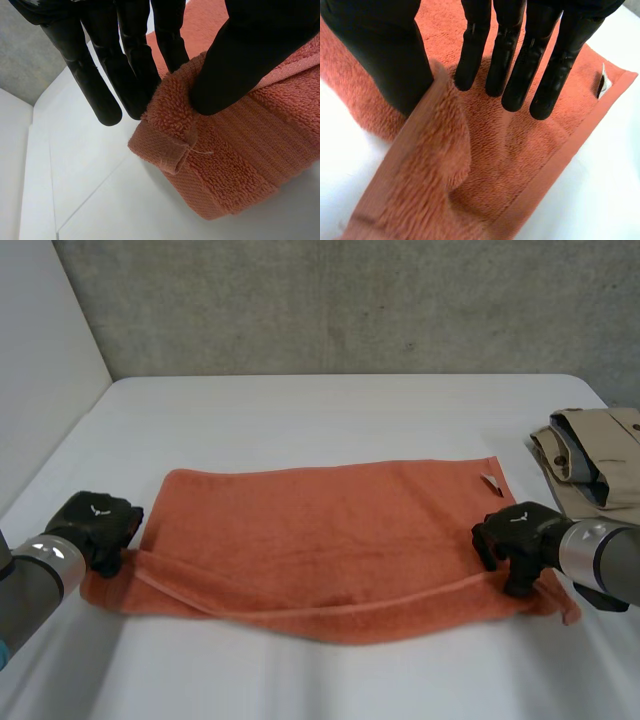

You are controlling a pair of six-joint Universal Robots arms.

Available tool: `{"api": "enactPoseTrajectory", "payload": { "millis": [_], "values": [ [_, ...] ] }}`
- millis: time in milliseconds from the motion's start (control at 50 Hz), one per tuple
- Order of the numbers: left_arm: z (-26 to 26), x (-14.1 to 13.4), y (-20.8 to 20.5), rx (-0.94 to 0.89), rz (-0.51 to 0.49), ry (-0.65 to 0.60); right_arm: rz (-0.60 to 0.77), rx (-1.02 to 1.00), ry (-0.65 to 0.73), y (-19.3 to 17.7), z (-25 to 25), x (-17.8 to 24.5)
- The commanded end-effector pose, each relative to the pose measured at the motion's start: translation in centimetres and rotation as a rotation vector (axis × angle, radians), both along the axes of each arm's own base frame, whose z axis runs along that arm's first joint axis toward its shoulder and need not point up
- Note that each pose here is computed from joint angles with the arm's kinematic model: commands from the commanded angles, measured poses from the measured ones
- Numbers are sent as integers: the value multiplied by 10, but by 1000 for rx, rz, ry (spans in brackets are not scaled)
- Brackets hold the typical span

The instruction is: Fold the laundry.

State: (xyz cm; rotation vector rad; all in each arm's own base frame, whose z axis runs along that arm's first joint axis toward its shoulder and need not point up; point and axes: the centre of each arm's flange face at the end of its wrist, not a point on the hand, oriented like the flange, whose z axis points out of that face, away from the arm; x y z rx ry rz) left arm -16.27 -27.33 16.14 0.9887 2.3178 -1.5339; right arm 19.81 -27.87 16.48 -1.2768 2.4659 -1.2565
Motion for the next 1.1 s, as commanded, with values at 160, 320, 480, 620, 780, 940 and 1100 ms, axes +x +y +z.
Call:
{"api": "enactPoseTrajectory", "payload": {
  "millis": [160,320,480,620,780,940,1100],
  "values": [
    [-5,0,-6,10,-2,-9,42,146,2,16,2,-8],
    [-4,3,-8,4,31,-28,73,179,56,22,2,-15],
    [-3,4,-9,1,42,-23,61,138,92,22,-18,-32],
    [-2,0,-3,14,34,-14,69,43,128,11,-20,-39],
    [71,-6,19,-158,28,61,44,-320,135,5,97,-39],
    [184,-4,51,-511,22,175,19,-628,73,12,209,-35],
    [207,-1,55,-524,28,162,10,-666,60,12,229,-35]
  ]
}}
